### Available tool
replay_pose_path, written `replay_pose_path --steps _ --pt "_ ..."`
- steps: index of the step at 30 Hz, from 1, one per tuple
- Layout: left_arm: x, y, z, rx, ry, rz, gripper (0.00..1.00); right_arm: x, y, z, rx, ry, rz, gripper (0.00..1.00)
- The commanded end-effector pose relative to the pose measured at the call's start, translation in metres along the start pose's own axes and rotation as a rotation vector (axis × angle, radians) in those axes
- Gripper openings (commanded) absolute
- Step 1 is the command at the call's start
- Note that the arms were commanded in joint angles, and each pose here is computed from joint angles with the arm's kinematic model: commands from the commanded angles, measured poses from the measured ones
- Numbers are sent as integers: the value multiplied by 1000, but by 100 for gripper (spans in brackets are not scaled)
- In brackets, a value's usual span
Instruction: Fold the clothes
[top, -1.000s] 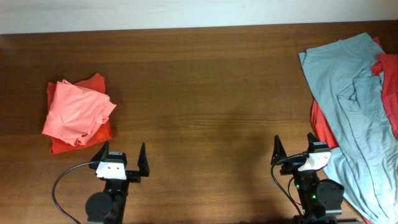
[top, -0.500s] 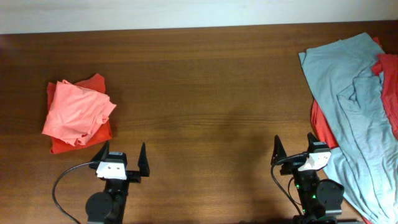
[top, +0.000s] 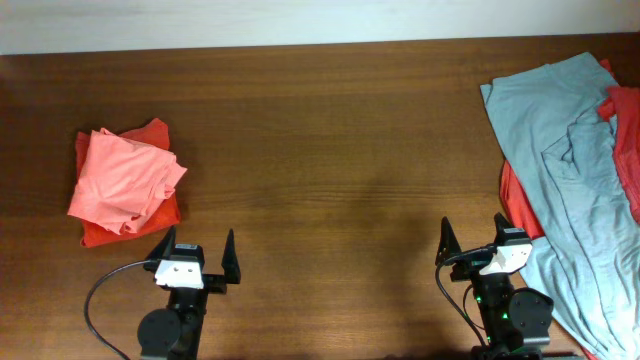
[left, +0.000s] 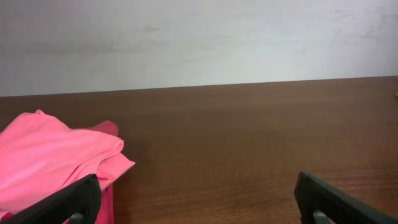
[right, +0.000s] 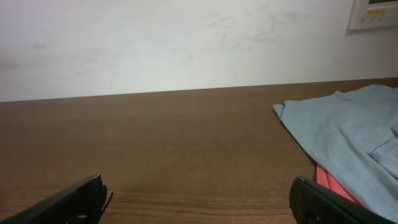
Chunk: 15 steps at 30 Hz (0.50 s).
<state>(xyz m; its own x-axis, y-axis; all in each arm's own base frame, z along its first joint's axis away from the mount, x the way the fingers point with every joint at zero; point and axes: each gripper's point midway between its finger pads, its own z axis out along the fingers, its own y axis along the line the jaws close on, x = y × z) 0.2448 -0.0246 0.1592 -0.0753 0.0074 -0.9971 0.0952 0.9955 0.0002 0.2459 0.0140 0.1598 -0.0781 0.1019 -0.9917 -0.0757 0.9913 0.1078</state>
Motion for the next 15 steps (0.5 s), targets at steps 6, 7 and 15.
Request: replay_pose_path --steps 6,7,15 --pt "2 0 0 0 0 -3 99 3 1 0 -6 4 4 99" --pt "2 0 0 -1 0 -3 99 3 1 0 -7 5 4 99" --pt "2 0 0 -1 0 -3 99 3 2 0 -11 5 5 99"
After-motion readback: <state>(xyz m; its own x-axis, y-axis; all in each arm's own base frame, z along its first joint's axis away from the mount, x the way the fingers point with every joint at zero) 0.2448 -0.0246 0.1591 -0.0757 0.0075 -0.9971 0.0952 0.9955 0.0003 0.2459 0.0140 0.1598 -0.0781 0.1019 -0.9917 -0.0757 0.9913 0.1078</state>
